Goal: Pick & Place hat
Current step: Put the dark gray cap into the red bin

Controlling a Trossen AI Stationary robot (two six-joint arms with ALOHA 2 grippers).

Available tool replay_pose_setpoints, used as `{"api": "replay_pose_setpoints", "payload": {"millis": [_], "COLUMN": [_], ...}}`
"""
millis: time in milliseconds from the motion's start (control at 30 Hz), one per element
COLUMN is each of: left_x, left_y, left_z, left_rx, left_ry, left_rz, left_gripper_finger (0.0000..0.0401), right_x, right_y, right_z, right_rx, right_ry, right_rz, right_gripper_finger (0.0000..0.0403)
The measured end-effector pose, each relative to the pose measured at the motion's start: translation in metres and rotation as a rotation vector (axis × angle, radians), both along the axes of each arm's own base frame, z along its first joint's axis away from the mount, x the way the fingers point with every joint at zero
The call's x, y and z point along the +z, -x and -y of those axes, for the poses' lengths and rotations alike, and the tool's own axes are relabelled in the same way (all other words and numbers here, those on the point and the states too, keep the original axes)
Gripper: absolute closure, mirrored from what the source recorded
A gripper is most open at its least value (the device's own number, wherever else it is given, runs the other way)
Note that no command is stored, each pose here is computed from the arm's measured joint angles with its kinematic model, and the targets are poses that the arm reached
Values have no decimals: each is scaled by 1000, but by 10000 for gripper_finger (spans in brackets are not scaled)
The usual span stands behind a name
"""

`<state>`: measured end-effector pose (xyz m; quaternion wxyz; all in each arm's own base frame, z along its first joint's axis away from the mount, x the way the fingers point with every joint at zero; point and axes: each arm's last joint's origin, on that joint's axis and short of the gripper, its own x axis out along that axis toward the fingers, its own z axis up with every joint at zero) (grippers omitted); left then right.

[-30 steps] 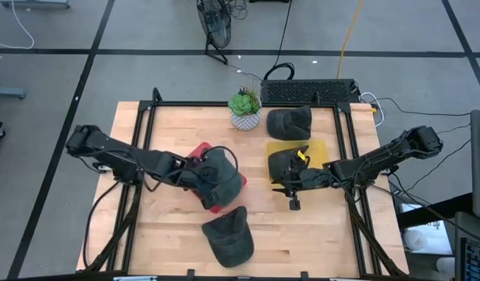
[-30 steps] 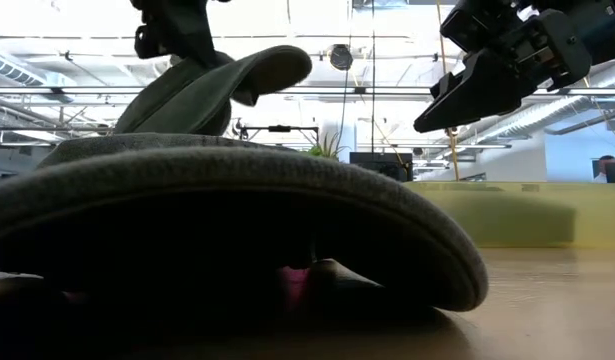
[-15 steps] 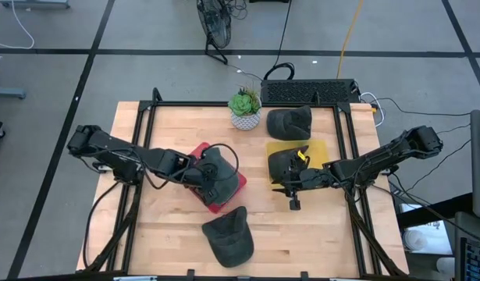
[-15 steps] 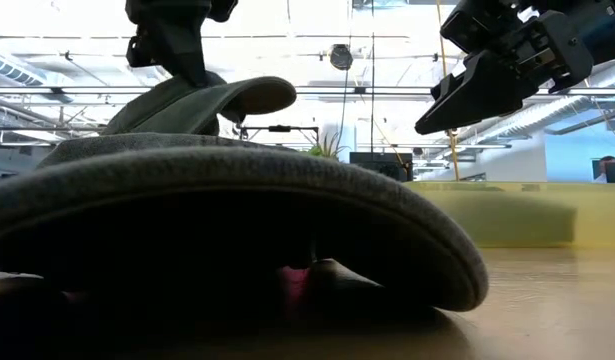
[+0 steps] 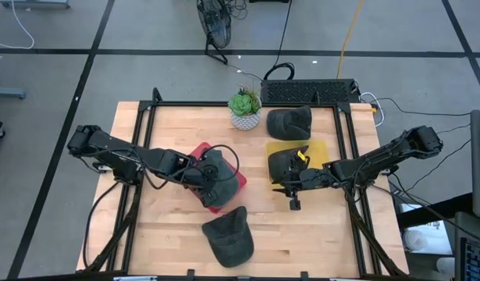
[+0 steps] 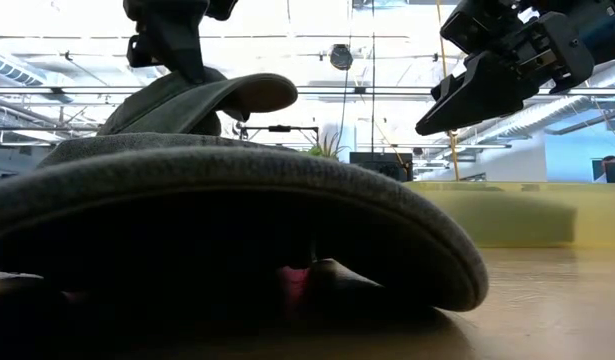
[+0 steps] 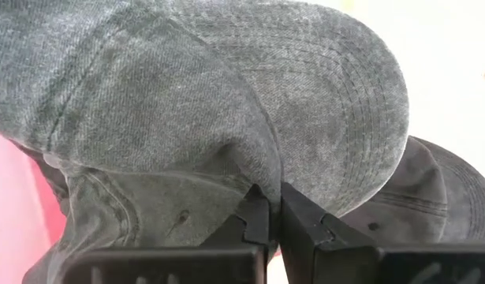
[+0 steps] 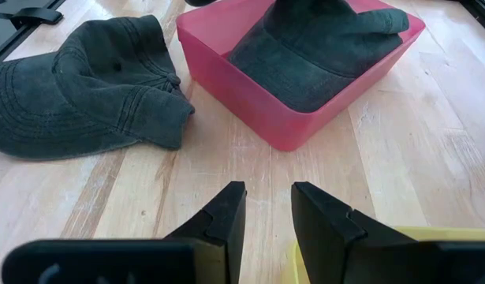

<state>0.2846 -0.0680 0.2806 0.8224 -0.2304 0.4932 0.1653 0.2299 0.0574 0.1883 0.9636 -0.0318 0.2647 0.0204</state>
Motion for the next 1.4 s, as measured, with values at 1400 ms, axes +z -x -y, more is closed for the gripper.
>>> {"api": "replay_pose_setpoints", "payload": {"millis": [1400], "left_x": [-1], "left_y": [-9], "left_z": [0], "left_rx": [-37], "left_ry": [-61], "left_rz": [61], "left_gripper_finger": [268], "right_x": [2], "right_y": [-1], "right_z": [0], "right_rx": [2], "right_ry": [-7], "right_rz": [26], "right_gripper_finger": [312]}}
